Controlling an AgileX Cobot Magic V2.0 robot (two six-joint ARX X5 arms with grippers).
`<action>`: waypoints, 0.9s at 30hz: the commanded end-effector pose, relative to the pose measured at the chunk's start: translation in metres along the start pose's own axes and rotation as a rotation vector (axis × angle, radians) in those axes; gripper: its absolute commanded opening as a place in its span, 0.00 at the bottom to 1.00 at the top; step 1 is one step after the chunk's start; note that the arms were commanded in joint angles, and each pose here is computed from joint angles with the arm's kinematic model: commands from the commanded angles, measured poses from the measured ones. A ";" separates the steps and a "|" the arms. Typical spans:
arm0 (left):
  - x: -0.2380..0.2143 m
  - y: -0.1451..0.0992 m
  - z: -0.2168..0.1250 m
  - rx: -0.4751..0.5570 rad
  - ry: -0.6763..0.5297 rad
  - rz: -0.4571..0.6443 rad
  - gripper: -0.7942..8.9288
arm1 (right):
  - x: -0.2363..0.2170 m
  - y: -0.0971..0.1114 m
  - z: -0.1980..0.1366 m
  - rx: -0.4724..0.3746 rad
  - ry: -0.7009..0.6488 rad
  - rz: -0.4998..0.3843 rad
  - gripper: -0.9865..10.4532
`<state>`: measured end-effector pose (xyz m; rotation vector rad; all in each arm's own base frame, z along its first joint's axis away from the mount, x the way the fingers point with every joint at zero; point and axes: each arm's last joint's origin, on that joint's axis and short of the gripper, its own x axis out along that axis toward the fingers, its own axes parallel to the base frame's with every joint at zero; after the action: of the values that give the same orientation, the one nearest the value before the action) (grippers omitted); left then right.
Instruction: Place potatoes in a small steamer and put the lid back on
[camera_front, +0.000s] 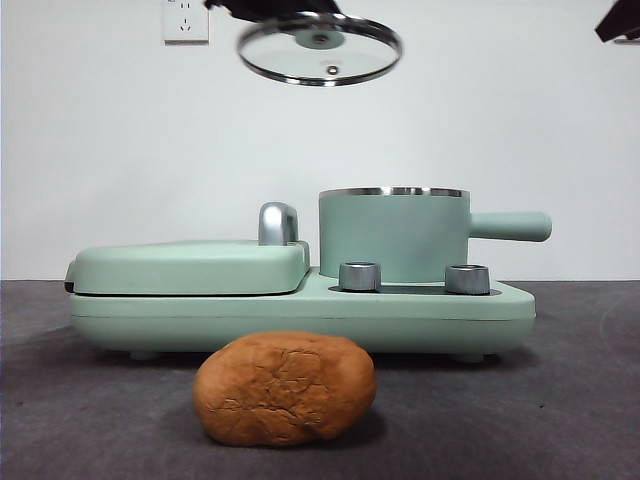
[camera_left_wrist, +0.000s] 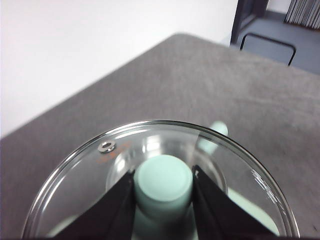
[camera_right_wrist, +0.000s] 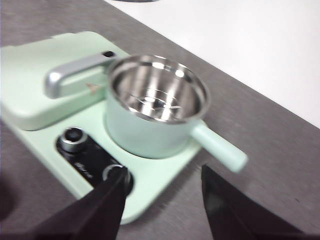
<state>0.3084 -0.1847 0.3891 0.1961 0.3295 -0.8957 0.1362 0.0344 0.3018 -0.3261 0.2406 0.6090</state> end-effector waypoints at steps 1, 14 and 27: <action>-0.015 -0.001 0.008 0.030 0.002 0.007 0.09 | 0.003 0.004 0.006 -0.007 -0.015 0.042 0.29; -0.072 -0.007 -0.027 -0.006 0.044 0.106 0.09 | 0.058 0.044 0.001 -0.060 0.127 0.355 0.30; -0.138 -0.028 -0.096 -0.166 0.018 0.232 0.09 | 0.115 0.104 -0.015 -0.143 0.241 0.617 0.37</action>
<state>0.1887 -0.0719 0.3400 0.1112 0.4322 -0.6333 0.1616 0.1635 0.2268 -0.4685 0.5457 1.1915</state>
